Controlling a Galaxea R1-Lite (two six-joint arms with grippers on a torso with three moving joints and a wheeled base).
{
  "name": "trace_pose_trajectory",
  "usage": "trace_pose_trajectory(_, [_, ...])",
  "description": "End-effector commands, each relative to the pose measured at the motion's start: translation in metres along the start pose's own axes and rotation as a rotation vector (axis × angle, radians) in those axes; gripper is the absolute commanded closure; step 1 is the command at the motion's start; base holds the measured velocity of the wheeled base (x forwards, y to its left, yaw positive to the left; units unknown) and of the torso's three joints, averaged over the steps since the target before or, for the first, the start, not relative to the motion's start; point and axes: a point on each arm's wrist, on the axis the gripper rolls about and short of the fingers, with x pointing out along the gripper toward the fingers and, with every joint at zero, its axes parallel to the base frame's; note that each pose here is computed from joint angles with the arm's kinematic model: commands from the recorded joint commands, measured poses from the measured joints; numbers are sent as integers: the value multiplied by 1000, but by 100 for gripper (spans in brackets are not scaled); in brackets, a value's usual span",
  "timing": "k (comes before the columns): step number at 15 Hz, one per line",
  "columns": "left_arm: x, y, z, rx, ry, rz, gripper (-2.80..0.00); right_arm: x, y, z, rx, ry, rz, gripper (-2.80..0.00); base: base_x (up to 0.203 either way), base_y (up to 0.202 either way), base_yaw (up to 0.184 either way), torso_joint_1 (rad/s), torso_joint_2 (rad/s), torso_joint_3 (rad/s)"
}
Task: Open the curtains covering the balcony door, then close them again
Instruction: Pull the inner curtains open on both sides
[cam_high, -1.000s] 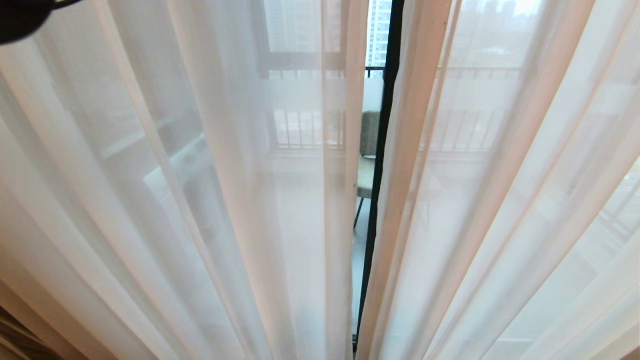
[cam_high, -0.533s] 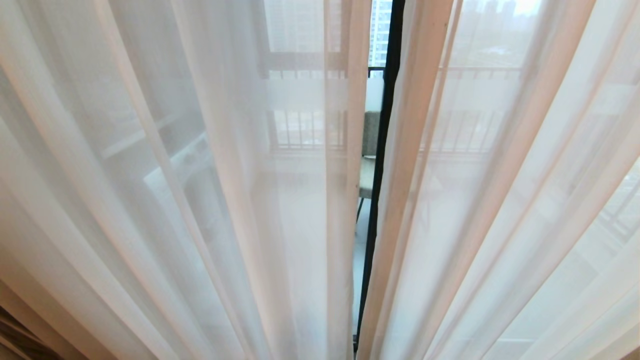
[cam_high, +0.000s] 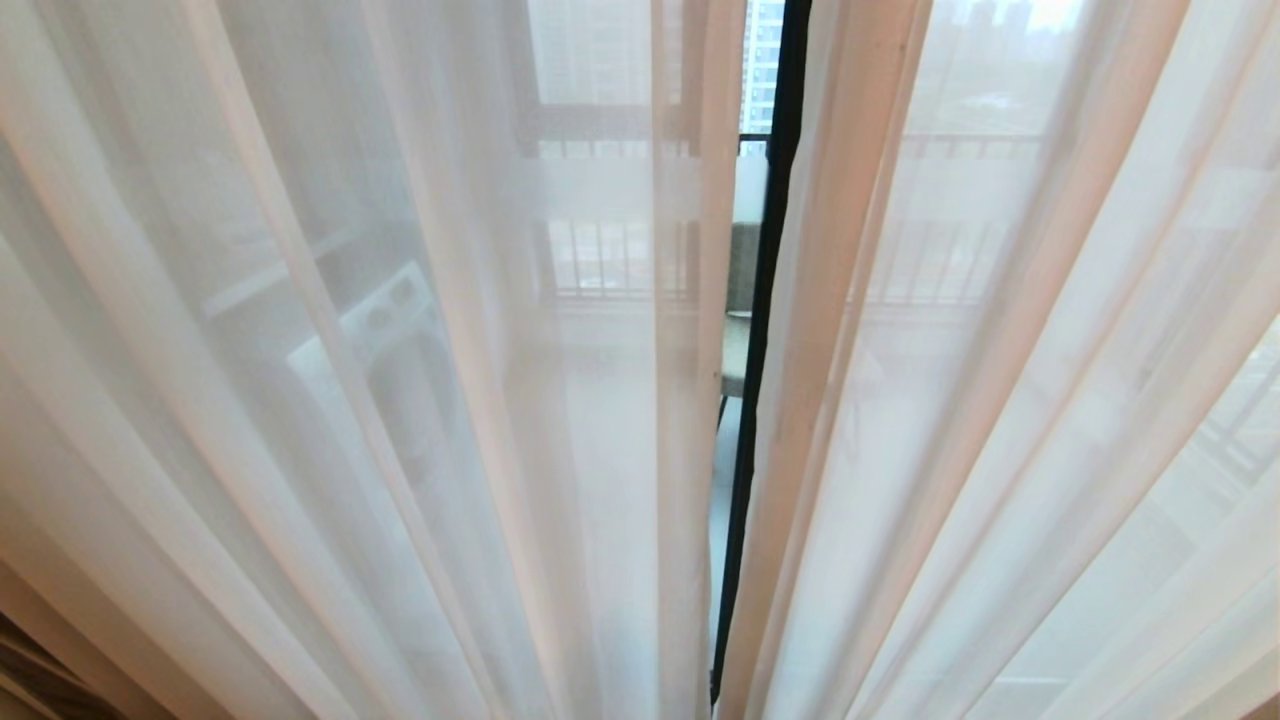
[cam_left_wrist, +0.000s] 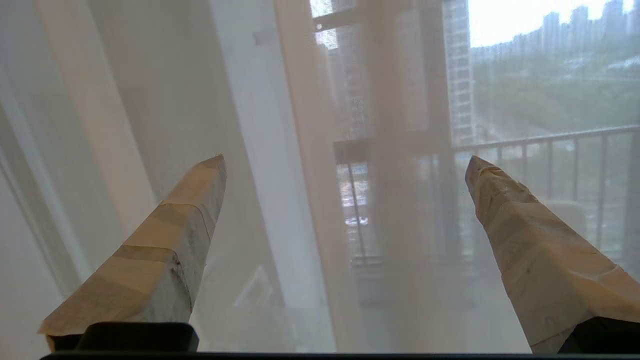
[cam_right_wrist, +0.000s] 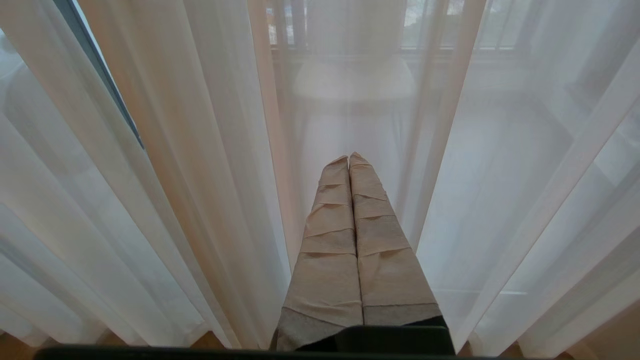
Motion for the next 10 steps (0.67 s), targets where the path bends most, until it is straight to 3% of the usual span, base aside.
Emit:
trace_pose_trajectory(1, [10, -16, -15, 3, 8, 6, -280, 0, 0, 0, 0, 1, 2, 0, 0, 0, 0, 0, 0, 0])
trace_pose_trajectory(5, [23, -39, -39, -14, 18, 2, -280, 0, 0, 0, 0, 1, 2, 0, 0, 0, 0, 0, 0, 0])
trace_pose_trajectory(10, [36, -42, -57, 4, 33, 1, -280, 0, 0, 0, 0, 1, 2, 0, 0, 0, 0, 0, 0, 0])
